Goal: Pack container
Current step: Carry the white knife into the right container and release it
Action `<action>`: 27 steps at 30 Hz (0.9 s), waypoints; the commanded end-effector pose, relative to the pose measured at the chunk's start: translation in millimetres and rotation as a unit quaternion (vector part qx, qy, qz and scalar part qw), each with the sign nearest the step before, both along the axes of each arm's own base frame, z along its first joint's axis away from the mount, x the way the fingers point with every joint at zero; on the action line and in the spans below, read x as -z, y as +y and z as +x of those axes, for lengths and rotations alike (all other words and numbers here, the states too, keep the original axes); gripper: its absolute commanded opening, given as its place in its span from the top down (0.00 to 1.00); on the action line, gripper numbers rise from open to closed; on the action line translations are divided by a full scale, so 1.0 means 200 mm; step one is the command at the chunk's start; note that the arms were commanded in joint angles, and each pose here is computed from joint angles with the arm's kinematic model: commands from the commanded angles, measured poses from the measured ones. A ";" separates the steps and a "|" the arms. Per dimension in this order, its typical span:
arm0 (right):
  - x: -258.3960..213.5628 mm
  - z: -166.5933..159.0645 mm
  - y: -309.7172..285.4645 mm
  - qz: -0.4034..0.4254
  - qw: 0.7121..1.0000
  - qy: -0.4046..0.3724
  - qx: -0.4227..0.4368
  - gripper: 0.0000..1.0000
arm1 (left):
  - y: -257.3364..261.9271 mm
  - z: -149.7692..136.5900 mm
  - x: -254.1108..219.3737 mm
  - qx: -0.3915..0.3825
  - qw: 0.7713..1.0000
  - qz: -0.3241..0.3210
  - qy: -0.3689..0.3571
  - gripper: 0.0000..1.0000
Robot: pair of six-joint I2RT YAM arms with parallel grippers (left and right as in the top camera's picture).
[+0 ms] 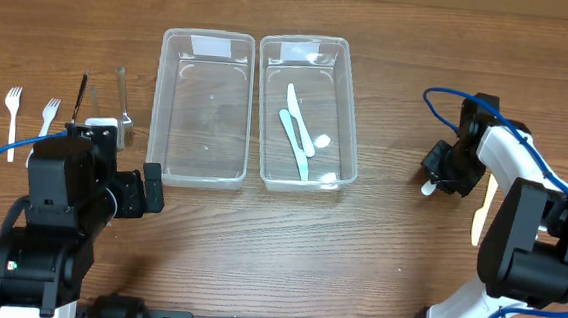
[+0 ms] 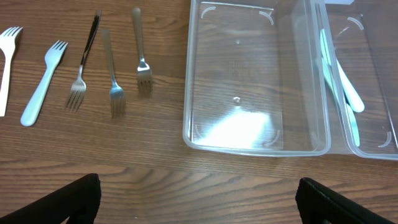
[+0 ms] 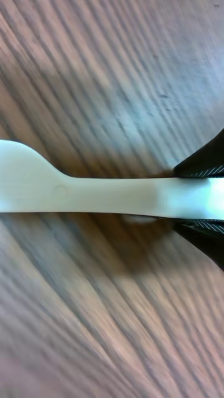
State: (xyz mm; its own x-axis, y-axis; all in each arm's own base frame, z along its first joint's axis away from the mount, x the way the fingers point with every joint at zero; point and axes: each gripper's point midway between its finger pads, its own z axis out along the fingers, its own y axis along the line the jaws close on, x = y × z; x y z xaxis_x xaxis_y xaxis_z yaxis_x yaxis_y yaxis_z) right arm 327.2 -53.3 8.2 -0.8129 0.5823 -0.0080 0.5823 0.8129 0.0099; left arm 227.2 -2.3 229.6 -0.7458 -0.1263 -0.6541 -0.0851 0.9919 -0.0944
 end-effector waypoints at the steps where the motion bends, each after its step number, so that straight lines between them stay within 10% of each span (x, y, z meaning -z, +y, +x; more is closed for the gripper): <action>1: -0.51 0.21 0.11 -0.015 0.988 -0.138 -0.061 0.96 | 0.00 0.01 -0.05 -0.004 1.000 -0.009 -0.013 0.00; 8: -1.12 0.22 0.77 -0.005 0.925 -0.262 -0.276 0.96 | 0.00 0.01 -0.05 -0.004 1.000 -0.009 -0.013 0.00; 21: -0.40 0.20 1.49 0.017 0.876 -0.143 -0.461 0.93 | -0.01 0.01 -0.05 -0.003 1.000 -0.009 -0.013 0.00; 27: -0.50 0.22 1.47 0.017 0.873 -0.165 -0.459 0.58 | -0.02 0.01 -0.05 0.001 1.000 -0.014 -0.013 0.00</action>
State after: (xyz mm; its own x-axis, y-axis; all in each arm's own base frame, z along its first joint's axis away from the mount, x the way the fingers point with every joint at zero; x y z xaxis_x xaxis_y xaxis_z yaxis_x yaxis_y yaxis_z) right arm 361.7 241.4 71.7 -0.9146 -0.3271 -0.2377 -0.3523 0.9331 0.0717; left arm 227.2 -2.3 229.6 -0.7458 -0.1263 -0.6541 -0.0851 0.9919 -0.0944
